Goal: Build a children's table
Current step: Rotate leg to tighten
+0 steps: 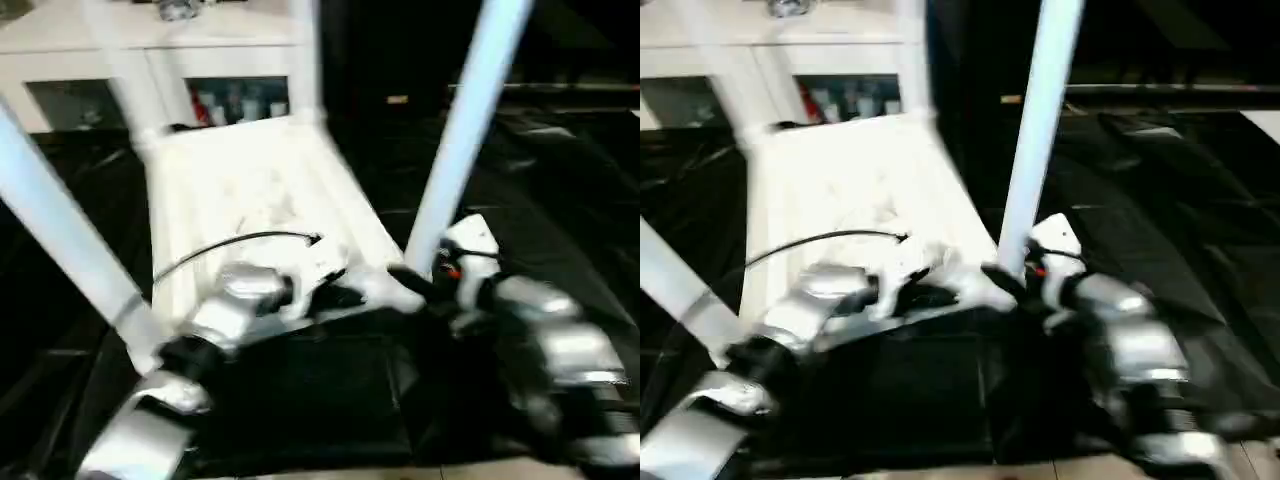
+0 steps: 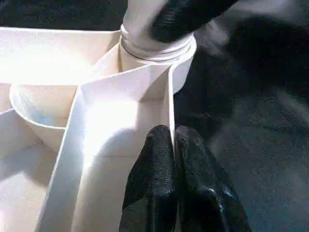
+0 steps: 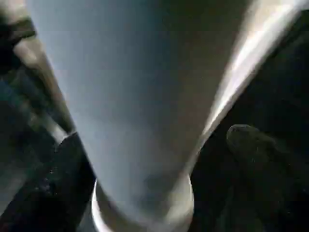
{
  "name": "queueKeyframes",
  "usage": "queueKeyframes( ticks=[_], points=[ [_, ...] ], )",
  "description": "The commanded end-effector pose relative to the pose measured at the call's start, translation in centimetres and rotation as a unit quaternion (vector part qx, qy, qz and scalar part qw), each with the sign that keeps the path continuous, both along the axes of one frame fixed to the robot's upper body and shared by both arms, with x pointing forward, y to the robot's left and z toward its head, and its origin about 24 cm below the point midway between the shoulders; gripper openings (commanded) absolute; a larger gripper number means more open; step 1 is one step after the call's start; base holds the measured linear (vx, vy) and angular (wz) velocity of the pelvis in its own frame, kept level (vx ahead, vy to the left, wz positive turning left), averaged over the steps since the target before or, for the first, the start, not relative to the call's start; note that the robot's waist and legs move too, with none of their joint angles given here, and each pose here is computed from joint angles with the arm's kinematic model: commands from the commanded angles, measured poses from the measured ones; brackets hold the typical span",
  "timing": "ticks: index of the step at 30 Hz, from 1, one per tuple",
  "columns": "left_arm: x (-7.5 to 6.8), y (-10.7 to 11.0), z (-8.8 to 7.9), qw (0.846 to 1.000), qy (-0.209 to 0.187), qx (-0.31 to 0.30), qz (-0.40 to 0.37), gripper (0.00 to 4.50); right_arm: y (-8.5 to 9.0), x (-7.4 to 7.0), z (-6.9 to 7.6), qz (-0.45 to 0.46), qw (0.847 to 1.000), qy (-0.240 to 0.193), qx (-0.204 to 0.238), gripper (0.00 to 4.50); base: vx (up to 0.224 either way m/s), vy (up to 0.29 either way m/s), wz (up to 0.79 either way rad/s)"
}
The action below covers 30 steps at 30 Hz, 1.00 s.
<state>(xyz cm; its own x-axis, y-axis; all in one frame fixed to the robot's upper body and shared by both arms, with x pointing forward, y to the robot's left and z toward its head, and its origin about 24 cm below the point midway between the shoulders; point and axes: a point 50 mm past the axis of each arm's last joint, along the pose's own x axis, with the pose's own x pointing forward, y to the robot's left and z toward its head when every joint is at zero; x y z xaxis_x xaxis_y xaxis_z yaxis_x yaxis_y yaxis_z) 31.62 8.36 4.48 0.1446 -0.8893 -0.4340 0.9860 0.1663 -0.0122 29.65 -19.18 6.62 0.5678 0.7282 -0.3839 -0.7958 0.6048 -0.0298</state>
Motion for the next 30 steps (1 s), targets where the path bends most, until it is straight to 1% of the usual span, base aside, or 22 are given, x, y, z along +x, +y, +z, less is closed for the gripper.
queueKeyframes(
  ticks=[1,4,7,12,13,15,16,18,19,21,25,27,30],
  points=[
    [-0.5,0.3,-0.2,1.000,0.012,0.005,-0.027,0.00,-0.1,-0.7,0.3,0.052,0.998,0.016,-0.007,4.29,0.000,0.000,0.00],
    [-0.8,0.6,0.0,0.999,0.021,-0.002,-0.048,0.00,-0.2,-0.9,0.5,0.076,0.997,0.026,-0.016,4.29,0.000,0.000,0.00],
    [-0.8,0.7,0.1,0.998,0.023,-0.004,-0.052,0.00,0.0,-1.1,0.3,0.093,0.995,0.040,-0.019,4.29,0.000,0.000,0.00],
    [-0.7,0.5,0.1,0.999,0.019,-0.007,-0.044,0.00,0.7,-0.8,0.0,0.091,0.995,0.034,-0.012,4.29,0.000,0.000,0.00],
    [-0.6,0.5,0.1,0.999,0.019,-0.007,-0.043,0.00,0.8,-0.7,0.0,0.091,0.995,0.034,-0.010,4.13,0.000,0.000,0.00],
    [-0.6,0.5,0.1,0.999,0.020,-0.006,-0.043,0.00,0.9,-0.6,-0.1,0.090,0.995,0.035,-0.007,4.13,0.000,0.000,0.00],
    [-0.6,0.5,0.0,0.999,0.021,-0.005,-0.043,0.00,1.0,-0.6,-0.3,0.090,0.995,0.038,-0.006,3.92,0.000,0.000,0.00],
    [-0.6,0.5,0.0,0.999,0.021,-0.005,-0.042,0.00,1.0,-0.6,-0.4,0.090,0.995,0.040,-0.006,3.85,0.000,0.000,0.00],
    [-0.6,0.6,0.0,0.999,0.021,-0.004,-0.041,0.00,1.1,-0.6,-0.5,0.090,0.995,0.041,-0.006,3.69,0.000,0.000,0.00],
    [-0.6,0.7,0.0,0.999,0.021,-0.003,-0.040,0.00,1.1,-0.7,-0.6,0.089,0.995,0.043,-0.006,3.63,0.000,0.000,0.00],
    [-0.5,0.8,0.0,0.999,0.021,-0.002,-0.038,0.00,1.0,-0.7,-0.8,0.089,0.995,0.045,-0.010,3.26,0.000,0.000,0.00],
    [-0.5,0.8,0.0,0.999,0.021,-0.002,-0.037,0.00,0.9,-0.7,-0.8,0.088,0.995,0.044,-0.010,3.21,0.000,0.000,0.00],
    [-0.5,0.7,-0.1,0.999,0.022,-0.002,-0.037,0.00,0.9,-0.7,-0.9,0.086,0.995,0.044,-0.009,2.91,0.000,0.000,0.00]
  ],
)
